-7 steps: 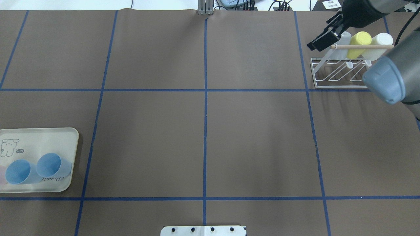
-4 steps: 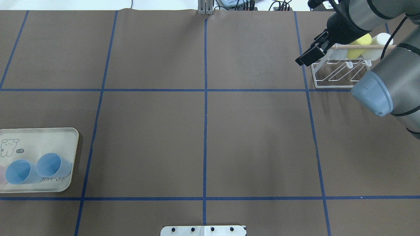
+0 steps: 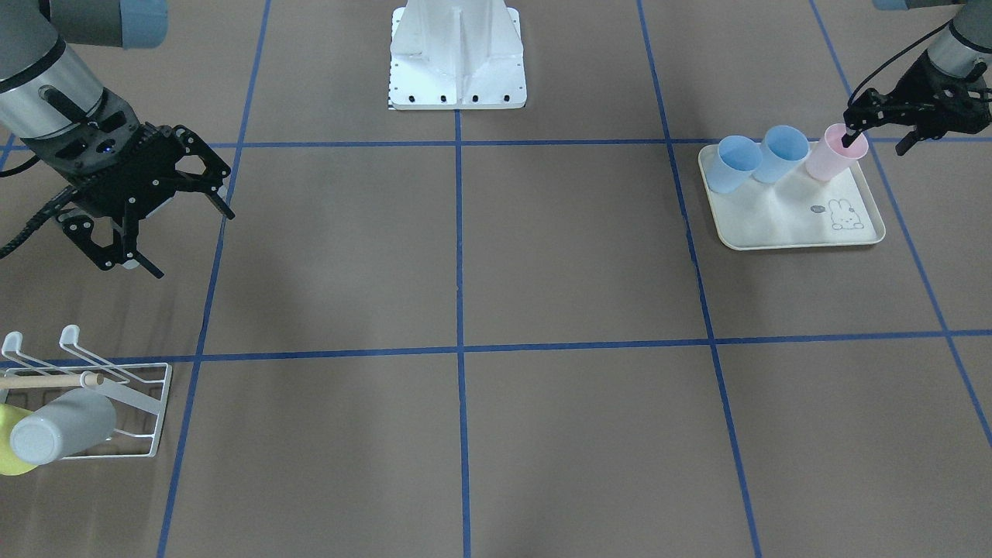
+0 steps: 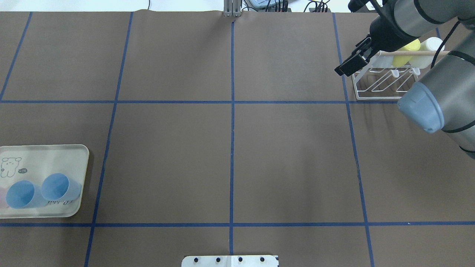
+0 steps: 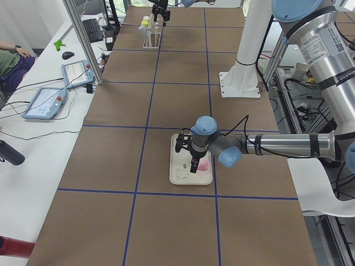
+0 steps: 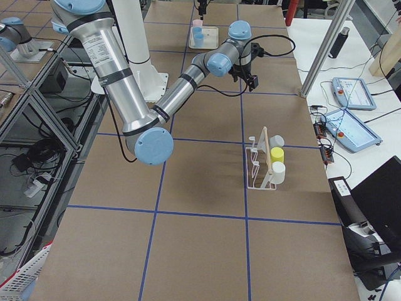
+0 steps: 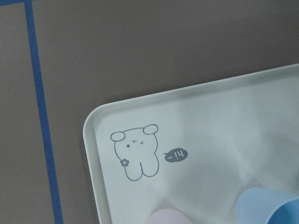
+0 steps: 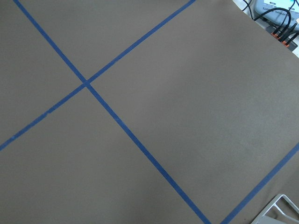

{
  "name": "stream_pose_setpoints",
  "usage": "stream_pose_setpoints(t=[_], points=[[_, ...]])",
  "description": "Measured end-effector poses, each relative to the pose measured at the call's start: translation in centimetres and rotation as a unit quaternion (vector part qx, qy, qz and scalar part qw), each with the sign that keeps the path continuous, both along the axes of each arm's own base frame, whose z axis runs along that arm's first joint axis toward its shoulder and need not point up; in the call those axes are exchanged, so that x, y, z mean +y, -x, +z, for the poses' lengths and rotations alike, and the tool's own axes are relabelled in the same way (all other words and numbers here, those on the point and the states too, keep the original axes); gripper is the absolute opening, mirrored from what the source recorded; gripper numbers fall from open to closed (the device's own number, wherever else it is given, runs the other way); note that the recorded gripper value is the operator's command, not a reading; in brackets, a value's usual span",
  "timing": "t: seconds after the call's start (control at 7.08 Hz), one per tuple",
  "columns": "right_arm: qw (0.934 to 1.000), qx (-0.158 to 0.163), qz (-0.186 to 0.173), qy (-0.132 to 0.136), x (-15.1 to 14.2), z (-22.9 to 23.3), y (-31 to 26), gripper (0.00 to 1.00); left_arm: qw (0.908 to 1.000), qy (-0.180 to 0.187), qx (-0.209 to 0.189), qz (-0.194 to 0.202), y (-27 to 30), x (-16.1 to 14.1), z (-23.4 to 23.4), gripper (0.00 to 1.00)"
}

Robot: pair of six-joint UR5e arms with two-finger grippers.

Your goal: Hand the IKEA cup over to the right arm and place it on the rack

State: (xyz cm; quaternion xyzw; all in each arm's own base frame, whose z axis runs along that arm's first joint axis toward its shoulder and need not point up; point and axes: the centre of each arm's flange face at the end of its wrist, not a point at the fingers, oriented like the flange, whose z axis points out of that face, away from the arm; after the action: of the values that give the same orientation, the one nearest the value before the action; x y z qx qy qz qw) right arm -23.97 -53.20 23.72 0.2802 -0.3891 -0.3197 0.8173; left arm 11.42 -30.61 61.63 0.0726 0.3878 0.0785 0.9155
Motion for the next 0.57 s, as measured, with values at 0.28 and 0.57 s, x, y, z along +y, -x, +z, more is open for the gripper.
stream_pose_setpoints(t=[0.28,0.57], points=[[1.0,0.001,0.0,0.0,0.0,0.1,0.0,0.99,0.9999,-0.007,-0.003,0.012,0.6,1.1,3.0,1.0],[1.0,0.002,0.0,0.001,0.0,0.2,0.0,0.99,0.9997,-0.017,0.003,0.015,0.9,1.7,4.6,1.0]])
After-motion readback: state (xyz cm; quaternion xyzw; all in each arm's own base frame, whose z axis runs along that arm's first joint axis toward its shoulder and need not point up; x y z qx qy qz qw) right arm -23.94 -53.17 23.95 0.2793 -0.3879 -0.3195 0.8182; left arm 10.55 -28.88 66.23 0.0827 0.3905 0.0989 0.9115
